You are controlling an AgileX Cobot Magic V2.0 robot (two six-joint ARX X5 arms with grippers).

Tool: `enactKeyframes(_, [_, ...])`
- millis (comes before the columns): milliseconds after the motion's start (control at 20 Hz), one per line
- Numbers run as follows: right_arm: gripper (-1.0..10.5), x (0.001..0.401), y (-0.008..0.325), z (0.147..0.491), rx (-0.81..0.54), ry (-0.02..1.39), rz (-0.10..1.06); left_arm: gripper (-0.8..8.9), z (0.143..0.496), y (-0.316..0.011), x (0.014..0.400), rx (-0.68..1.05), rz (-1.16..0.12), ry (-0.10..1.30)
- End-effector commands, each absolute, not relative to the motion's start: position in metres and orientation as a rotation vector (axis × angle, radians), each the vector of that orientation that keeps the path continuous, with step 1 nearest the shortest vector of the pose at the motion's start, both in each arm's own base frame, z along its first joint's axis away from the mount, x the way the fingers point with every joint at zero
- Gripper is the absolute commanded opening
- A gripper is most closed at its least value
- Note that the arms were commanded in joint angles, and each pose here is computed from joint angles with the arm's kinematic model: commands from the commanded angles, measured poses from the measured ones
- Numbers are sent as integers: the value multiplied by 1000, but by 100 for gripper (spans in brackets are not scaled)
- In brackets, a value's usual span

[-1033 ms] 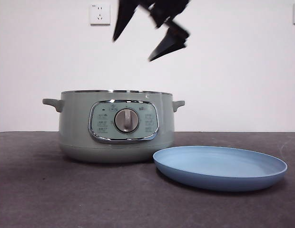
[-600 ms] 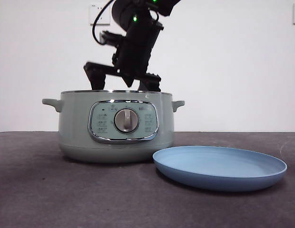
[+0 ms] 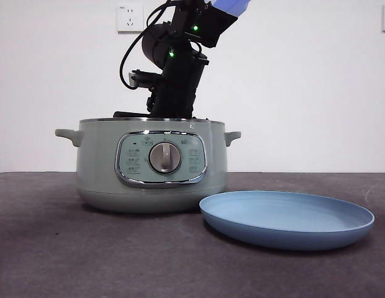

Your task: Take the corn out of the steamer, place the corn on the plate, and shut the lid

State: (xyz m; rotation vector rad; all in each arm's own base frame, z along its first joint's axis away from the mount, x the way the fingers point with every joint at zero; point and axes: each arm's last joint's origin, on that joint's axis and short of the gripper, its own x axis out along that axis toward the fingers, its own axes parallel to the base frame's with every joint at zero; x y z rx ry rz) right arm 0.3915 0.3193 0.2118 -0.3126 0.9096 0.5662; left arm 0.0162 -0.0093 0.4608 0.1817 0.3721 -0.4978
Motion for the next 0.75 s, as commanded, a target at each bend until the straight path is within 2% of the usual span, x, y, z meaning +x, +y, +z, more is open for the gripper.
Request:
enactKeyframes(50, [200,391,321,200,-332,945,567,-8,467,-8,12,177,-500,313])
enactKeyframes(150, [16,390,323,199,-333,945,572,-8,466,-8,12,179,-500,321])
enactKeyframes(300, [-13,389,322,207,-326,930,574,-8,466,-8,12,179,-500,320])
enactKeyframes(400, [-13,383,317,243,-294,847,584,-8,467,-8,12,177,-500,313])
enactKeyframes(550, [-13,357,295,326,-232,691,600,-9,468,-8,13,174,-500,295])
enactKeyframes(650, [-13,334,267,376,-199,633,587,-9,470,-8,13,172,-500,279])
enactKeyframes(750, [-13,314,235,407,-191,644,556,-9,469,-8,13,173,-503,284])
